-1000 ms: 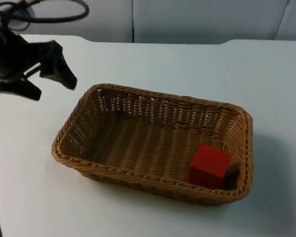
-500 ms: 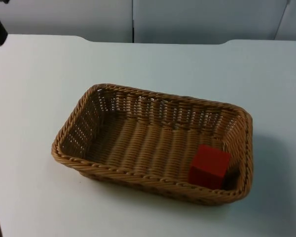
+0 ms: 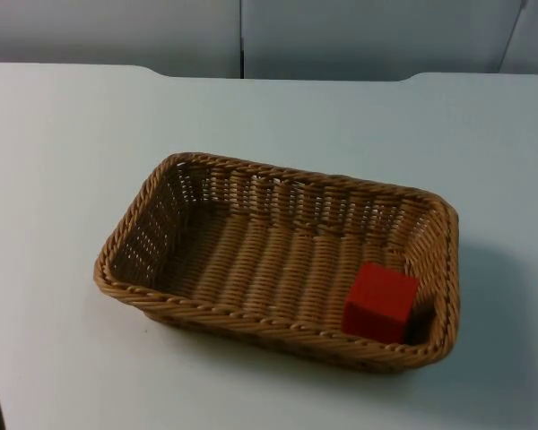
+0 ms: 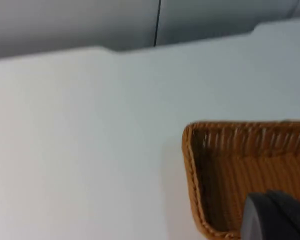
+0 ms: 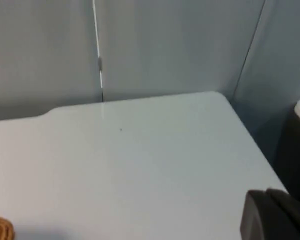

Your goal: Pick up the basket with the left hand and place the cube into the basket with the right hand.

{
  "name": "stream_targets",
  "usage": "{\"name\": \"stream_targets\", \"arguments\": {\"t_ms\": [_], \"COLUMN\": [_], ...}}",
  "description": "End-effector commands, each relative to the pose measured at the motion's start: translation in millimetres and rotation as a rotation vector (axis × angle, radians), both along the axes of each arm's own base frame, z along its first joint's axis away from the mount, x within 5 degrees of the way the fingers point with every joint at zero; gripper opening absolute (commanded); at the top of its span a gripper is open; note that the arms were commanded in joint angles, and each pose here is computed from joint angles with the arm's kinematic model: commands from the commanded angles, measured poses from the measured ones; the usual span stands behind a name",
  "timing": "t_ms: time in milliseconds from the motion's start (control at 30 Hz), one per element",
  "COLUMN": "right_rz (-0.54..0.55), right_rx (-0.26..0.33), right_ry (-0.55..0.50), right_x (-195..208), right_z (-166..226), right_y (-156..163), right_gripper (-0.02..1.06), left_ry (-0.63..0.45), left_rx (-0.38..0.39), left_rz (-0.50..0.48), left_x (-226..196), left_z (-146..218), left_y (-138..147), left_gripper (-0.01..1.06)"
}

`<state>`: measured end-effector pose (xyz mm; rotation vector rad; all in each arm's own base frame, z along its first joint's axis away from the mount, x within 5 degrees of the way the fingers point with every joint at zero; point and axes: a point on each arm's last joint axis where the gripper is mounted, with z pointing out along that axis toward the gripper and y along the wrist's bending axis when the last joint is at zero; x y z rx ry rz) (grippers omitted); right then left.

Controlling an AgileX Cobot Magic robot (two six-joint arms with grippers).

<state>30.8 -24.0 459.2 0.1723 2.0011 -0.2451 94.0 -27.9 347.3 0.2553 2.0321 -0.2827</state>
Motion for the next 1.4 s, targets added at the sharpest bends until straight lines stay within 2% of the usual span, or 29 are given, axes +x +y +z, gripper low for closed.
{"name": "stream_targets", "arguments": {"t_ms": [0, 67, 133, 167, 233, 333, 433, 533, 733, 933, 1100, 1267, 1367], "right_rz": [0.013, 0.055, 0.139, 0.139, 0.232, 0.371, 0.399, 0.403, 0.444, 0.43, 0.428, 0.443, 0.441], "right_rx": [0.024, 0.042, 0.061, 0.061, 0.098, 0.124, 0.138, 0.138, 0.141, 0.096, 0.096, 0.061, 0.061], "right_ry": [-0.002, 0.011, 0.03, 0.03, 0.017, 0.018, 0.015, 0.018, 0.003, 0.02, 0.081, 0.064, 0.05], "right_x": [-7.2, -18.3, -28.8, -28.8, -35.8, -41.6, -45.1, -48.7, -55.2, -55.9, -45.6, -42.7, -39.8], "right_z": [-20.3, -48.4, -77.4, -77.4, -95.1, -117.7, -127.7, -139.8, -152.8, -158.4, -176.8, -177.8, -179.5], "right_y": [2.1, 6.0, 13.3, 13.3, 22.2, 34.5, 37.2, 37.1, 37.1, 33.4, 33.8, 33.8, 33.8], "right_gripper": [0.0, 0.0, 0.0, 0.0, 0.0, 0.0, 0.0, 0.0, 0.0, 0.0, 0.0, 0.0, 0.0], "left_ry": [-0.046, -0.107, -0.145, -0.145, -0.146, -0.099, -0.095, -0.069, 0.02, -0.007, -0.016, -0.022, -0.042], "left_rx": [-0.01, 0.019, -0.004, -0.004, 0.032, 0.098, 0.12, 0.154, 0.13, 0.125, 0.162, 0.175, 0.169], "left_rz": [0.009, 0.021, 0.057, 0.057, 0.06, 0.005, -0.025, -0.009, -0.021, -0.022, -0.023, -0.024, -0.015], "left_x": [-26.3, -60.2, -85.9, -85.9, -100.0, -117.1, -122.9, -123.8, -111.4, -110.3, -109.5, -108.7, -103.1], "left_z": [1.6, 1.7, -1.1, -1.1, -6.6, -17.9, -23.3, -37.8, -66.1, -63.6, -63.8, -64.0, -67.8], "left_y": [0.2, 2.1, 4.8, 4.8, 6.5, 7.5, 9.1, 13.6, 12.7, 14.4, 18.6, 20.2, 19.8], "left_gripper": [0.0, 0.0, 0.0, 0.0, 0.0, 0.0, 0.0, 0.0, 0.0, 0.0, 0.0, 0.0, 0.0]}}
